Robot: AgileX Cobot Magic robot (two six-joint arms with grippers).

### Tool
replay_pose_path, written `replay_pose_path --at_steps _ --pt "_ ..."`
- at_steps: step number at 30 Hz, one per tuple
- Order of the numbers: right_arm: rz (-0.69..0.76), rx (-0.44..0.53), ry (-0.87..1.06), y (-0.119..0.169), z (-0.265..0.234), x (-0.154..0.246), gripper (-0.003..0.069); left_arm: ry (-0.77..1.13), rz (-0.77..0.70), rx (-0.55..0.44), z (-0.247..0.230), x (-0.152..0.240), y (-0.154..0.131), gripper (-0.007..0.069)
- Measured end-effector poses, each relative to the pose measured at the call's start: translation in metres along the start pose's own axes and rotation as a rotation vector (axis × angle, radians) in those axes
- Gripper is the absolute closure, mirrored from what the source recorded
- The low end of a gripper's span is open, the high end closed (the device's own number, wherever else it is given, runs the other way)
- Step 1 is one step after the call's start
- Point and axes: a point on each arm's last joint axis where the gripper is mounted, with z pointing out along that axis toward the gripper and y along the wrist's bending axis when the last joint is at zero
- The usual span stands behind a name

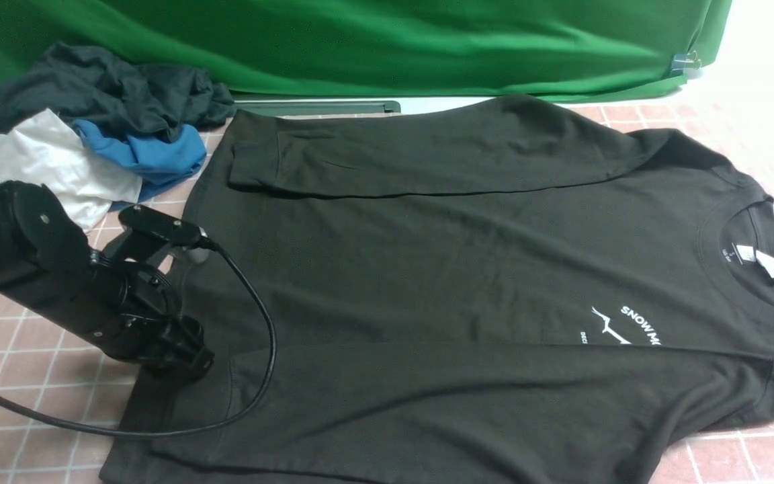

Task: Fold a long-sleeved shirt over a pink coffee tablecloth.
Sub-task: 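Grasp the left edge of the dark T-shirt lying flat on the table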

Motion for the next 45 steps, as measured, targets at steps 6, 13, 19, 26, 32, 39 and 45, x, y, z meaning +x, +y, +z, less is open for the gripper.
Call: replay_pose_path --at_steps 6,13,19,26,32,39,45 --pt "0.000 0.001 -0.016 0.000 0.000 -0.001 0.0435 0.015 0.003 0.017 0.001 0.001 -0.001 0.0364" --pt "-0.002 0.002 -0.025 0.000 0.000 -0.002 0.0428 0.047 0.007 0.075 0.001 0.003 -0.006 0.0501" --pt "-0.002 0.002 -0.025 0.000 0.000 -0.002 0.0428 0.078 0.006 0.113 0.000 0.005 -0.009 0.0491" --pt "-0.002 0.002 -0.026 0.000 0.000 -0.002 0.0424 0.096 0.027 0.110 0.000 0.007 -0.009 0.0368" --pt "-0.002 0.002 -0.026 0.000 0.000 -0.002 0.0423 0.093 0.031 0.102 0.000 0.007 -0.008 0.0351" --pt "-0.002 0.003 -0.030 0.000 0.000 -0.003 0.0425 0.093 0.032 0.102 0.000 0.006 -0.008 0.0580" --pt "-0.002 0.003 -0.030 0.000 0.000 -0.003 0.0425 0.102 0.003 0.127 -0.015 0.006 -0.013 0.0594"
